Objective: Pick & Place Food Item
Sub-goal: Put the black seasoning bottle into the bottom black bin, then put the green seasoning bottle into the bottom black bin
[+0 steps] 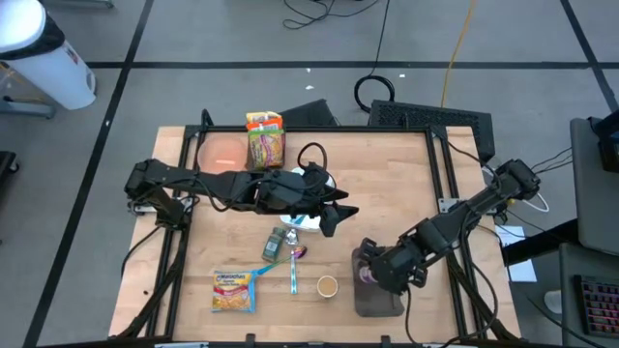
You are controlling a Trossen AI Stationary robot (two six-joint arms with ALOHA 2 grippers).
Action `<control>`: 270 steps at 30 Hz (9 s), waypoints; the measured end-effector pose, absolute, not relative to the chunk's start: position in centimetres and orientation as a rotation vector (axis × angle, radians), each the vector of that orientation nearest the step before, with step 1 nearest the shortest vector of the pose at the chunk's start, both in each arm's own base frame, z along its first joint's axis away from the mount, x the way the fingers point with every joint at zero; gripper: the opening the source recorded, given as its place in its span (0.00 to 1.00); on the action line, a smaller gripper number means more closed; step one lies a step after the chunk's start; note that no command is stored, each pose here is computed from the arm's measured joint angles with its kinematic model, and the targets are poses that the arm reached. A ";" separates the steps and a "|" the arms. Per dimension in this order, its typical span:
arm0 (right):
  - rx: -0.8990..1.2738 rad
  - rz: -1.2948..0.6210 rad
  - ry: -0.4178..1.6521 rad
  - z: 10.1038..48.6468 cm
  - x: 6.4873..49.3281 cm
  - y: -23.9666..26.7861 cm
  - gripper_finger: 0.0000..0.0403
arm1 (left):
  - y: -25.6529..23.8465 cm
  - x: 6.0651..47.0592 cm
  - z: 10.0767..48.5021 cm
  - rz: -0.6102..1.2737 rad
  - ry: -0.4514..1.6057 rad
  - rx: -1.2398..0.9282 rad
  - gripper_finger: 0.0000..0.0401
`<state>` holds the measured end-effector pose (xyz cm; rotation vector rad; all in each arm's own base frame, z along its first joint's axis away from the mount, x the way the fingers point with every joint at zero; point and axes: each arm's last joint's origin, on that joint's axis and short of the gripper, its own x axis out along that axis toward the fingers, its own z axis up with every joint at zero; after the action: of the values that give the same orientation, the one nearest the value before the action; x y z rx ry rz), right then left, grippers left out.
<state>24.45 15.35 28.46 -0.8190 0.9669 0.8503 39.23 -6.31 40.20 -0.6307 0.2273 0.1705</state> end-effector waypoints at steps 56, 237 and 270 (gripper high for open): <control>-0.864 0.988 1.087 24.3 27.0 15.5 0.60 | -6.4 39.2 39.9 0.158 0.263 -0.645 0.73; 0.256 0.032 0.141 39.1 30.1 -4.1 0.12 | -1.8 8.8 34.1 0.562 -0.291 -0.246 0.73; 0.491 0.270 0.297 35.5 33.5 -3.7 0.51 | -2.6 10.0 34.0 0.419 -0.376 -0.600 0.73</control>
<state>33.49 -3.68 35.49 0.4908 0.2971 0.2696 10.04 -2.60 33.98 -0.6001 -0.3757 0.4195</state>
